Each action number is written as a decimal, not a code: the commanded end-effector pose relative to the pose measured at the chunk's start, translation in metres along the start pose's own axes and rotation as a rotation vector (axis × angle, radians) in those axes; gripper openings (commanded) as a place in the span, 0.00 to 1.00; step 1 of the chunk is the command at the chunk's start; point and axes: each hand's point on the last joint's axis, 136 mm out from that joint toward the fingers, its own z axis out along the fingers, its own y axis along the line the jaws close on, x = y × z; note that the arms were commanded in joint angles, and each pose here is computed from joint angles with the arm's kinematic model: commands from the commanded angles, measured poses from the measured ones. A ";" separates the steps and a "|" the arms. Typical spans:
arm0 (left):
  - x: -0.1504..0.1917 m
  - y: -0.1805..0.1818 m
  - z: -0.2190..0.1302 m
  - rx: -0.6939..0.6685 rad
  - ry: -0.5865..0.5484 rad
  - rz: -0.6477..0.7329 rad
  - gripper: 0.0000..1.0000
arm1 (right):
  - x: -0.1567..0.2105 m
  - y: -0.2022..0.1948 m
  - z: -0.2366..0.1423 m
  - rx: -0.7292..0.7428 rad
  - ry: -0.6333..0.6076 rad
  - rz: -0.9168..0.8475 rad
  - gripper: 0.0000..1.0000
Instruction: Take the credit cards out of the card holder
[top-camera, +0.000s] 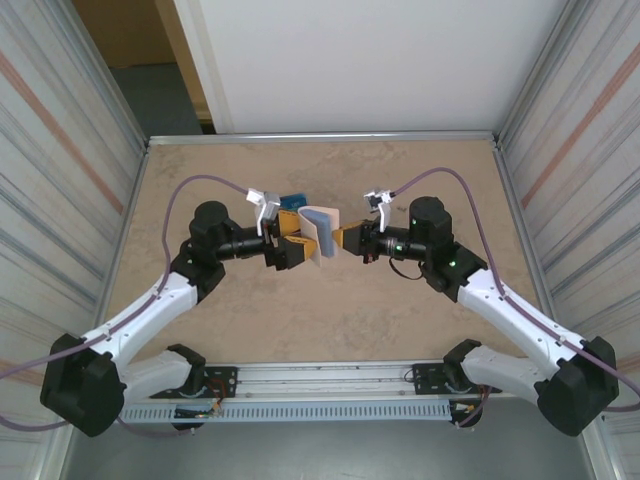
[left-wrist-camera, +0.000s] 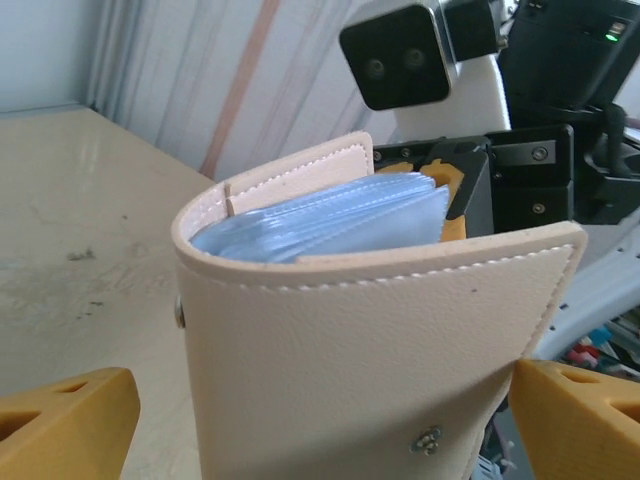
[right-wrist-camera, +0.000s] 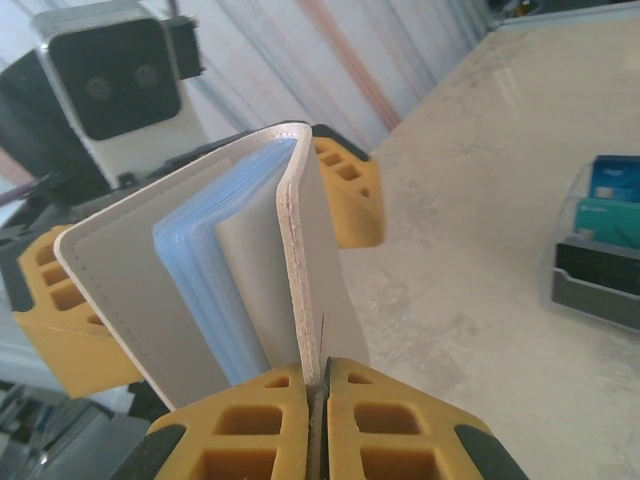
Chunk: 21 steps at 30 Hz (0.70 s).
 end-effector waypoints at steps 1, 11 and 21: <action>-0.009 0.000 -0.006 -0.049 -0.033 0.038 0.95 | -0.020 0.005 -0.008 0.050 -0.066 -0.033 0.00; 0.005 0.002 0.006 -0.098 0.025 0.046 0.88 | -0.029 -0.003 -0.007 0.112 -0.120 -0.010 0.00; 0.006 0.007 0.006 -0.168 0.026 0.078 0.40 | -0.031 -0.008 -0.008 0.135 -0.137 0.007 0.00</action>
